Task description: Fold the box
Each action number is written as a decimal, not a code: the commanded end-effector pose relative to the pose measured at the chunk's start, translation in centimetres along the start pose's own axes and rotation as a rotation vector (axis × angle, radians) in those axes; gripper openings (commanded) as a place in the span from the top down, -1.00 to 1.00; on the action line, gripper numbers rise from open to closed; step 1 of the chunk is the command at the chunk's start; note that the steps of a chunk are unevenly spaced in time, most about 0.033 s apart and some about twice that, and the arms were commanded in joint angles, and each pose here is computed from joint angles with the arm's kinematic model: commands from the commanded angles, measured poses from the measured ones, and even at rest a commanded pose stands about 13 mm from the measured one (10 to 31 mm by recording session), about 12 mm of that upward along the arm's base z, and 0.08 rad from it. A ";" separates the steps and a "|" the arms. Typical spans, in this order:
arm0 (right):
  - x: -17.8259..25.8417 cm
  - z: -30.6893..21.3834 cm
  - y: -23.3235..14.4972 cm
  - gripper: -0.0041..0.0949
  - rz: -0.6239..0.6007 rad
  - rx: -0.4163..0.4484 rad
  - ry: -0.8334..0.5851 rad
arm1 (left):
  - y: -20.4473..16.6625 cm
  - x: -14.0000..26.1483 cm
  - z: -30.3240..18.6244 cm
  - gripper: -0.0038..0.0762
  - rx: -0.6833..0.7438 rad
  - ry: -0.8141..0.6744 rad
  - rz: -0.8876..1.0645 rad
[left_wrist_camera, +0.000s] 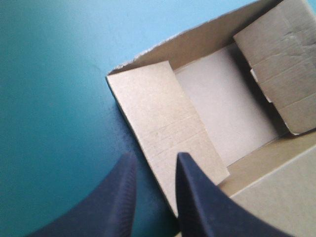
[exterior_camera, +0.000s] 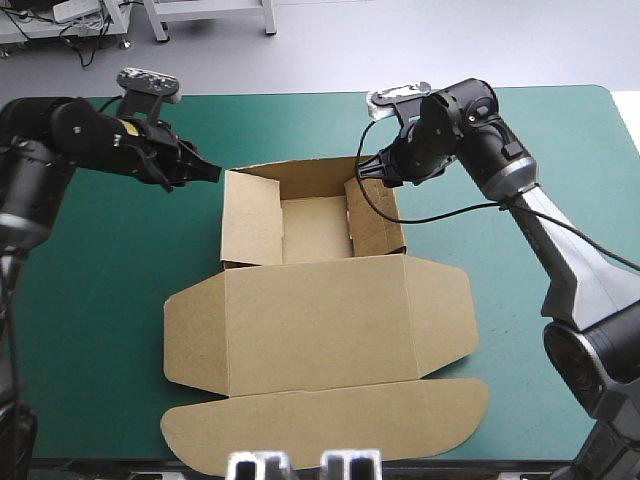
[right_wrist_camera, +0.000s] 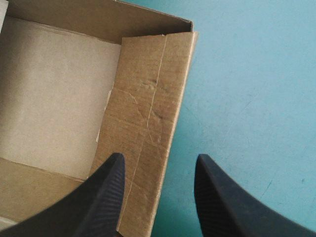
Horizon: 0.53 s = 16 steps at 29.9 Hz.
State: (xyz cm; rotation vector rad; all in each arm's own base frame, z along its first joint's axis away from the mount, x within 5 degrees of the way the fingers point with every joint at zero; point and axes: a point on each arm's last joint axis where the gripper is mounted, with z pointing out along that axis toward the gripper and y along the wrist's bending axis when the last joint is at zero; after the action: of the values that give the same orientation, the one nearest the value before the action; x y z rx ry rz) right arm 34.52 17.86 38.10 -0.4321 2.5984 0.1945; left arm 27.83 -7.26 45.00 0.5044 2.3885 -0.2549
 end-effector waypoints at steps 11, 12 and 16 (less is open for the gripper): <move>0.0 3.8 -1.2 0.07 0.083 -0.145 0.063 | -5.2 12.2 -15.9 0.93 -0.040 -0.312 0.105; 0.0 4.3 -1.2 0.07 0.083 -0.142 0.074 | -5.4 13.5 -16.3 0.93 -0.043 -0.321 0.108; 0.2 6.2 -1.3 0.31 0.083 -0.131 0.133 | -6.1 18.0 -17.0 0.93 -0.059 -0.354 0.114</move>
State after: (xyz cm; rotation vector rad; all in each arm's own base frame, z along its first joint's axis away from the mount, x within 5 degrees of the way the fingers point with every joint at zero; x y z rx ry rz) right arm 37.79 18.23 30.65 -0.3960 2.8115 0.3534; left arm 4.97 -2.68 47.59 0.5070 2.0066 -0.1935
